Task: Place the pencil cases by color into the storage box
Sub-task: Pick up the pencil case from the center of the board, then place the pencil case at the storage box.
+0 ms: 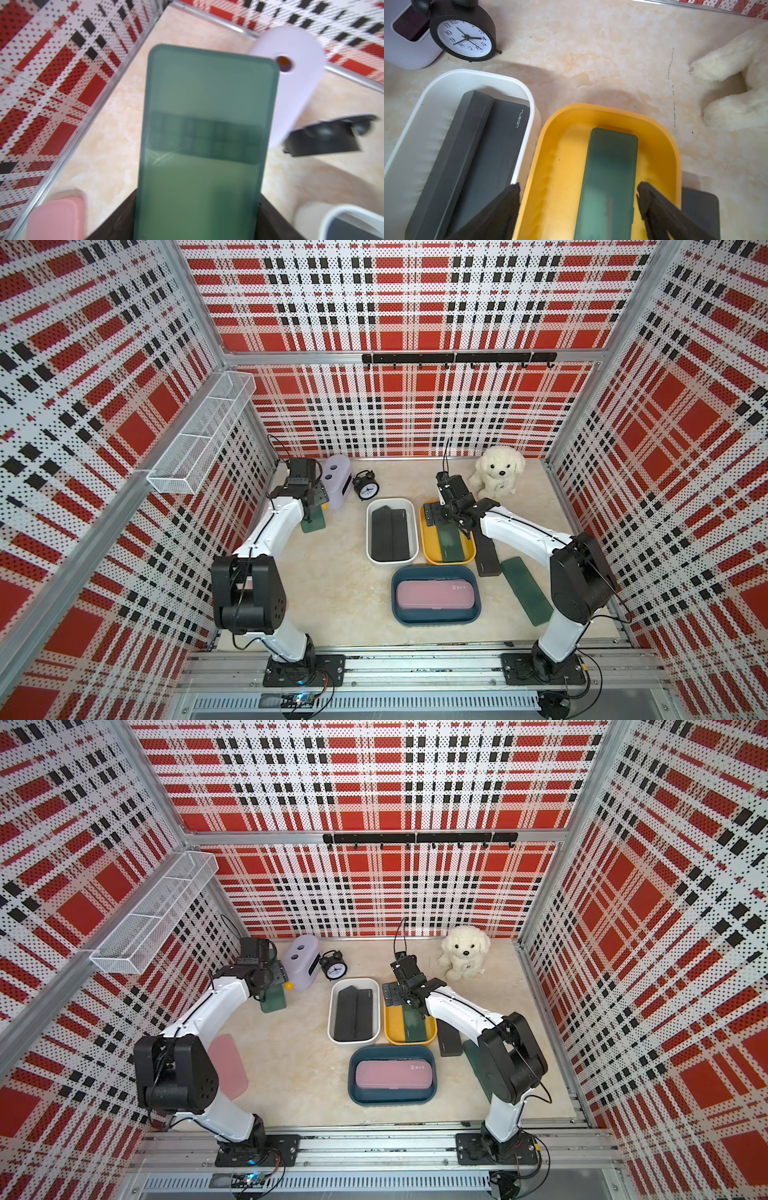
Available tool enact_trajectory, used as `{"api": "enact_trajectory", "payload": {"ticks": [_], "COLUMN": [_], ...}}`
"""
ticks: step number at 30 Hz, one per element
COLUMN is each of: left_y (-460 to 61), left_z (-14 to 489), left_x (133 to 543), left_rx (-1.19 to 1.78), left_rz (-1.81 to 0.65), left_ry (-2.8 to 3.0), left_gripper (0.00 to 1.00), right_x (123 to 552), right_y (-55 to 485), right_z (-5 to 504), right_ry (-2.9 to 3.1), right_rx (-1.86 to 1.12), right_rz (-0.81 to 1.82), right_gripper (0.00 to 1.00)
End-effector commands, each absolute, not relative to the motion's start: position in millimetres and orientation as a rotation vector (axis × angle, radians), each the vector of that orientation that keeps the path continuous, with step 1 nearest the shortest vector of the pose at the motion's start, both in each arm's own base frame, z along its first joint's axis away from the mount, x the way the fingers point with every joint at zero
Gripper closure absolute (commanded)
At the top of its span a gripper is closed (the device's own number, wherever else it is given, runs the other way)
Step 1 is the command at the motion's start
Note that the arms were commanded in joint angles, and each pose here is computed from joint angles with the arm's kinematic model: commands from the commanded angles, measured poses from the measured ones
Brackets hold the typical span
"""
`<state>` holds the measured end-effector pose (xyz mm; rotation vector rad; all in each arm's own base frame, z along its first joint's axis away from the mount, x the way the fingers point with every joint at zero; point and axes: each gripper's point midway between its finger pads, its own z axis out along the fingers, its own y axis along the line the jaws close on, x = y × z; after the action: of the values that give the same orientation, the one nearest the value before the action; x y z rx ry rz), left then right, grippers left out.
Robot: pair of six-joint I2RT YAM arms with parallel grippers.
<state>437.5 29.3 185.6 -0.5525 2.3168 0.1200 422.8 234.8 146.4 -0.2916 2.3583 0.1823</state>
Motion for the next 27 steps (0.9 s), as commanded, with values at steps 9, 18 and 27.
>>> {"api": "enact_trajectory", "payload": {"ticks": [9,18,27], "left_y": [-85.9,-183.9,-284.8], "left_z": [220.6,222.2,217.8], "left_x": [421.4,409.1,376.3], "left_rx": [-0.373,-0.241,-0.150], "left_rz": [-0.108,-0.252,-0.450], "left_ry": [2.270,2.284,2.279], "left_gripper": [0.54,0.54,0.54], "right_x": [426.8,421.5,423.6], "right_y": [184.8,156.3,134.3], "right_z": [176.5,177.4,184.4], "right_ry": [2.331,2.351,2.358], "right_rx": [-0.216,-0.197,-0.185], "right_rz": [0.154,0.131,0.133], "right_gripper": [0.06,0.06,0.06]}}
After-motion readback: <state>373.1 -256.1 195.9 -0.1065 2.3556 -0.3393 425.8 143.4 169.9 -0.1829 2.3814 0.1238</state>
